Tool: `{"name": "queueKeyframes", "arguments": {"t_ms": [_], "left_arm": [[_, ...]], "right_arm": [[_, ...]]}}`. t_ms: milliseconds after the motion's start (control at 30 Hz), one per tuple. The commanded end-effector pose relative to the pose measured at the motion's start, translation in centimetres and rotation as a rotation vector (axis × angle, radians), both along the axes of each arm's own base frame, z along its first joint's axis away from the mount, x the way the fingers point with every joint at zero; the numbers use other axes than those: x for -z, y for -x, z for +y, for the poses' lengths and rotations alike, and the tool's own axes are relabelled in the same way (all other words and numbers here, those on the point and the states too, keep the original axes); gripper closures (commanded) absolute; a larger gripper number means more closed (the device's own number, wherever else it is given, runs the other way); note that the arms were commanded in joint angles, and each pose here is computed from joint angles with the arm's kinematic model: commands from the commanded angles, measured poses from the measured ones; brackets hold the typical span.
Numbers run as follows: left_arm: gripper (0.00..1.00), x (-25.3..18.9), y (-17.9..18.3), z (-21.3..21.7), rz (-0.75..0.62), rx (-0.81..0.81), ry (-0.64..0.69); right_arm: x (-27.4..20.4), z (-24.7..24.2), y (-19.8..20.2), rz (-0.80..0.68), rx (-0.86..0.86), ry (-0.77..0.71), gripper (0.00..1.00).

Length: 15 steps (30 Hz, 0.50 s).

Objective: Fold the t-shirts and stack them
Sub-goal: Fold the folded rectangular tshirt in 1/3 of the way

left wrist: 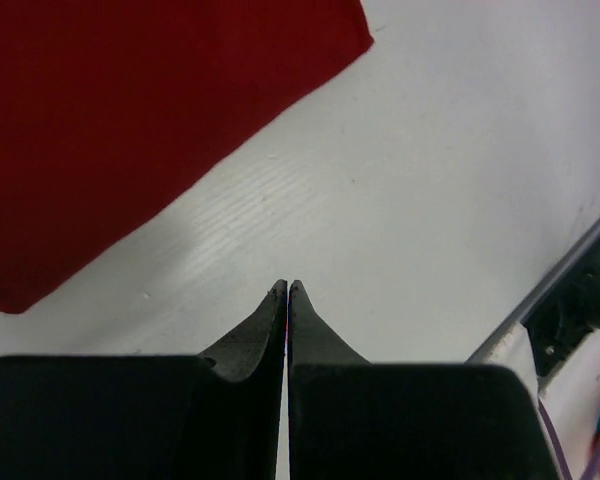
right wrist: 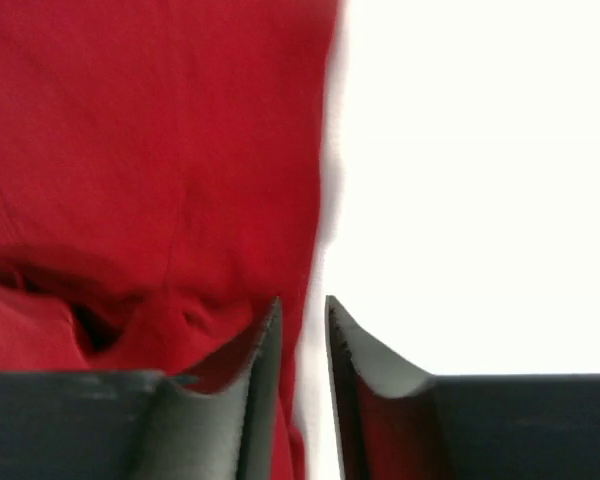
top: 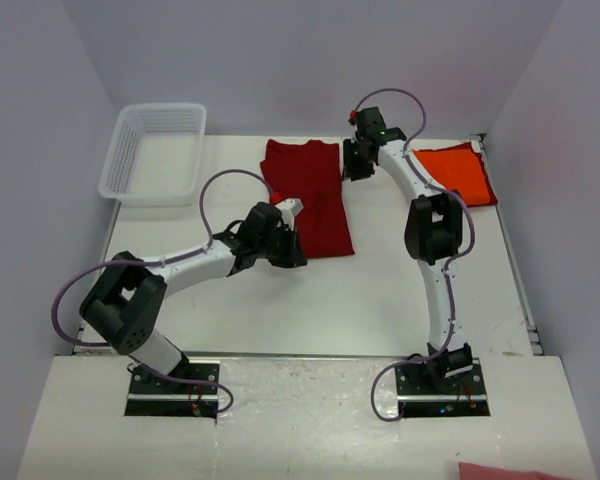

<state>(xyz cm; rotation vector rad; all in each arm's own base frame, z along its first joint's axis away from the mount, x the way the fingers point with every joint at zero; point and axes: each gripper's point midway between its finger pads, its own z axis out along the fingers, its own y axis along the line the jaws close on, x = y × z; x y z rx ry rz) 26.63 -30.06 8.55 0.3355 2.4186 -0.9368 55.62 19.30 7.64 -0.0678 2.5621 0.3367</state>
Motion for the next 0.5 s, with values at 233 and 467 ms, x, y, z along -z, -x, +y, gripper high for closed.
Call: {"name": "queueKeyframes", "arguments": {"t_ms": [233, 467], "left_arm": [[1.0, 0.0, -7.5, 0.6, -0.123, -0.107, -0.18], [1.0, 1.1, -10.0, 3.1, -0.063, -0.166, -0.158]], "right_arm": [[-6.6, 1.6, 9.8, -0.065, -0.097, -0.04, 0.43], [-2.8, 2.6, 14.1, 0.061, -0.095, -0.154, 1.0]]}}
